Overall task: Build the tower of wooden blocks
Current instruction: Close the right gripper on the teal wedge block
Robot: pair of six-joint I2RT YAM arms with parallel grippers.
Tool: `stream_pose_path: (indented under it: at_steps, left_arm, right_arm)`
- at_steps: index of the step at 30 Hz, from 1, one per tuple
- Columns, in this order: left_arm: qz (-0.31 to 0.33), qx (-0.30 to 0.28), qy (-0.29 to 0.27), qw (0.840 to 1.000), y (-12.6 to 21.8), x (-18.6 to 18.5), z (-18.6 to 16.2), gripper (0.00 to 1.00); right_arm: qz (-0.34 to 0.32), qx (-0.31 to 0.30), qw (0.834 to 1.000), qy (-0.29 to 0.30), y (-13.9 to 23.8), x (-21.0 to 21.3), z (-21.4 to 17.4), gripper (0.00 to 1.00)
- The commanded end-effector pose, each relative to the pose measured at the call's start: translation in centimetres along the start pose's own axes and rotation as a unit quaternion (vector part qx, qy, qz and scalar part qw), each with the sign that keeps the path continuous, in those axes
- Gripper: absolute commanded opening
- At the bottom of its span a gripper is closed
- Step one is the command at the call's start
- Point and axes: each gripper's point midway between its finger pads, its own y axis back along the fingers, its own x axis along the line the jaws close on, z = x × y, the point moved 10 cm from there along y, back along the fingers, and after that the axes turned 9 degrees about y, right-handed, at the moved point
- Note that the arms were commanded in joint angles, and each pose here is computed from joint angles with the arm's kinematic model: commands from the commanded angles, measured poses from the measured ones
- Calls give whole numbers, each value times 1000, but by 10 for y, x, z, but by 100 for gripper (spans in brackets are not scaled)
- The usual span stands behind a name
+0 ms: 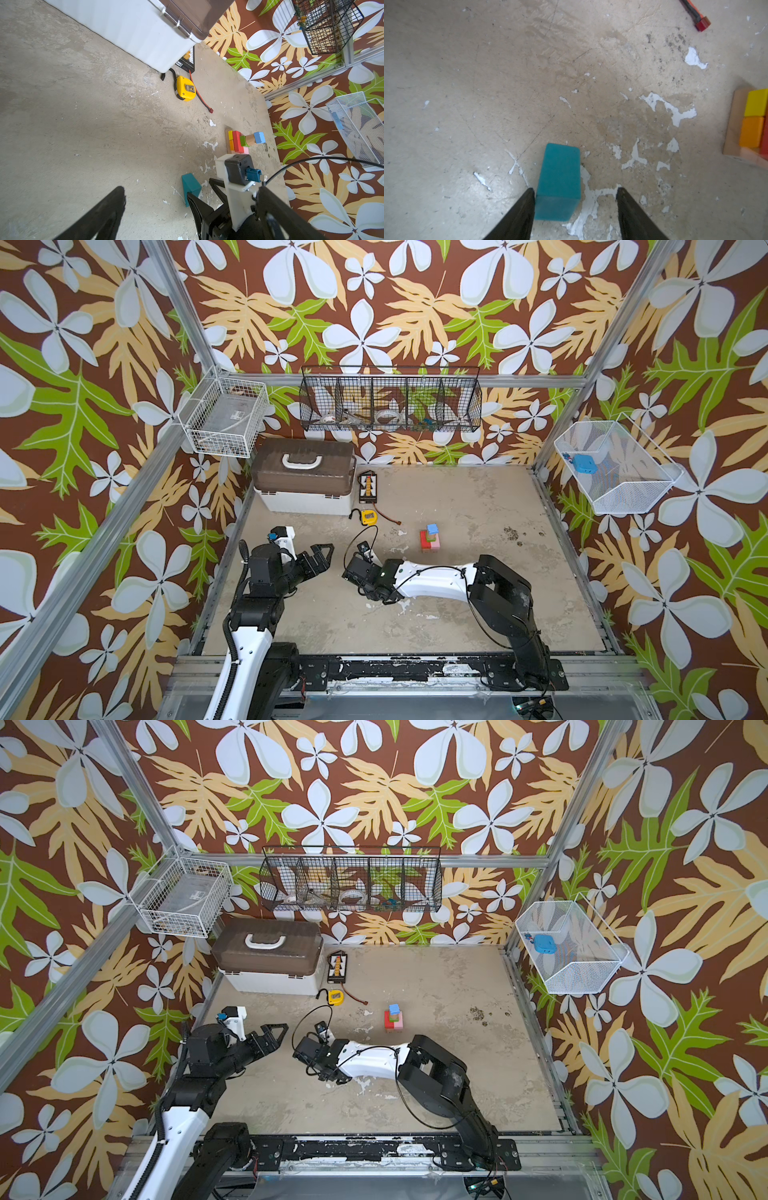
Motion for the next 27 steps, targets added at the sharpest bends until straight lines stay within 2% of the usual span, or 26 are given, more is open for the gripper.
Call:
stream_pose_path:
  at_steps: [1,5,14,27]
  left_arm:
    - [-10,-4,-11,1000,0,-2,2,100]
    - [-11,-3,-11,1000,0,-3,1,100]
    - [-11,-3,-10,1000,0,-2,1,100]
    - [-13,-2,-11,1000,0,-3,1,100]
  right_arm:
    - [-7,-6,1000,-9,0,-1,1,63]
    - [11,0,1000,-6,-5,3,2,59]
    - [24,6,1000,0,-9,7,3,43]
    - [31,10,999,-2,-13,4,6,44]
